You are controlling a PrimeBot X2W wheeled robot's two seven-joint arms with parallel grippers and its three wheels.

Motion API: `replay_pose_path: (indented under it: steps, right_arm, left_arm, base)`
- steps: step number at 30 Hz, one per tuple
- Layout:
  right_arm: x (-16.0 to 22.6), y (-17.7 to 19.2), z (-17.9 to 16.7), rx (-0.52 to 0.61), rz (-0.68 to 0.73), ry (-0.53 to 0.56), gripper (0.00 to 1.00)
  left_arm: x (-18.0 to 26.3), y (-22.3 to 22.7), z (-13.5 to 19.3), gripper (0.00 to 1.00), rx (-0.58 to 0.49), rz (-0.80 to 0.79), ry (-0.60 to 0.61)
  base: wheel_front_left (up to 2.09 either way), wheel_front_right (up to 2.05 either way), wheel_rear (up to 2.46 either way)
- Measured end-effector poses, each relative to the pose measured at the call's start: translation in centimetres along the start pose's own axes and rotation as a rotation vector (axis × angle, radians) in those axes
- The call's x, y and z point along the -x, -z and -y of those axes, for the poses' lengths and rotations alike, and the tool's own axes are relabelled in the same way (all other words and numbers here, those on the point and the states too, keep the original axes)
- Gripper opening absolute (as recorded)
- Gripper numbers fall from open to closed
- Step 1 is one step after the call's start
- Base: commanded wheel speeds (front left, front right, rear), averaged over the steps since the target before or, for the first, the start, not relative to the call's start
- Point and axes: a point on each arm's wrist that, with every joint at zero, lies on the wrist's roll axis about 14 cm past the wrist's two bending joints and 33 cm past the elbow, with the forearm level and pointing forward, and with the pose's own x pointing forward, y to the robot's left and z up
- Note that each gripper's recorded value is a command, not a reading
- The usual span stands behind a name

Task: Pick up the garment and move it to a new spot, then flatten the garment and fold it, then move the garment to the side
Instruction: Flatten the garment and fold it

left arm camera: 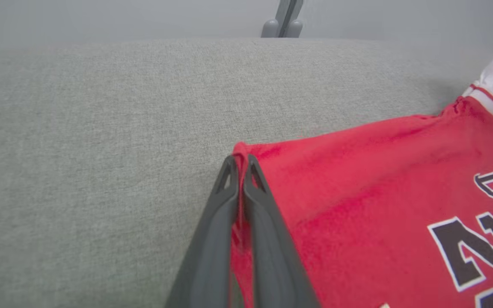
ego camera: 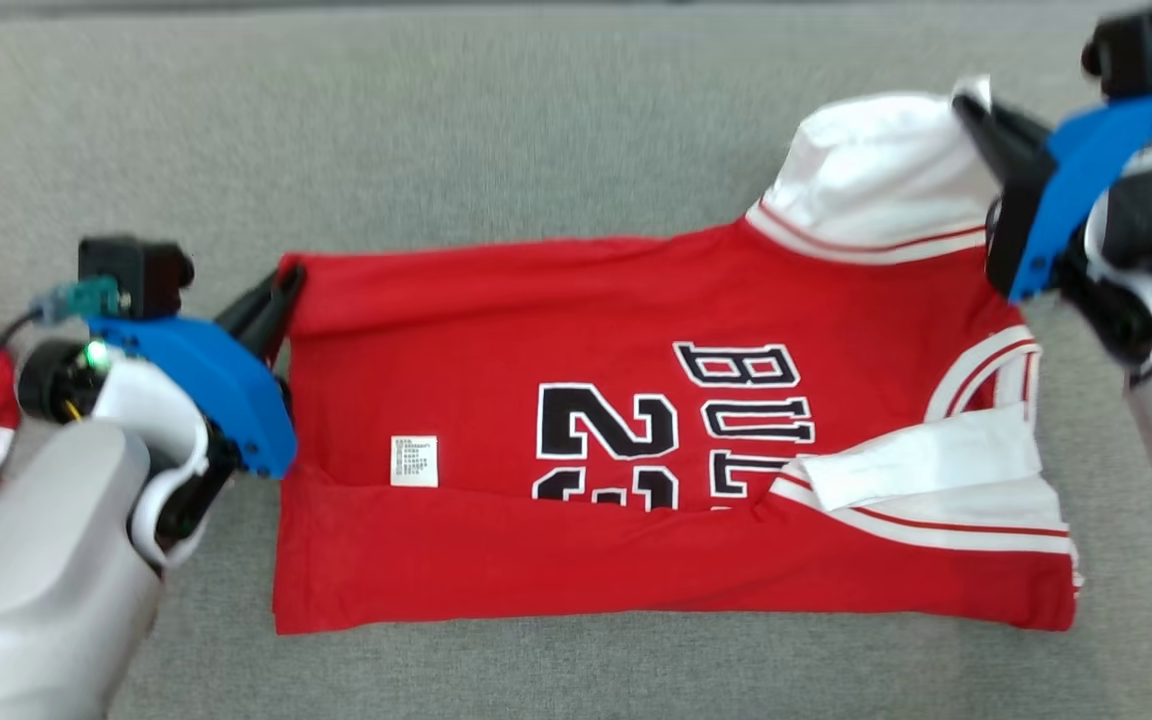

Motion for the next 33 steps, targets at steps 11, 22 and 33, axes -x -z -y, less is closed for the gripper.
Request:
replay_pose_path:
  steps: [11,22,33]
  right_arm:
    - [7.8,3.3,-0.3,-0.056,0.008,-0.022,0.00]
    - [11.5,8.9,-1.3,-0.133,-0.080,-0.027,0.00]
    - [14.0,13.0,-3.7,-0.224,-0.171,-0.022,0.00]
  left_arm:
    - [3.8,0.2,3.0,0.00,0.006,0.125,0.043]
    - [5.4,2.1,3.2,0.00,0.003,0.218,0.004]
    - [5.2,3.3,2.8,0.35,0.043,0.209,-0.015]
  base:
    - [0.00,0.00,0.00]
    - [0.00,0.00,0.00]
    - [0.00,0.00,0.00]
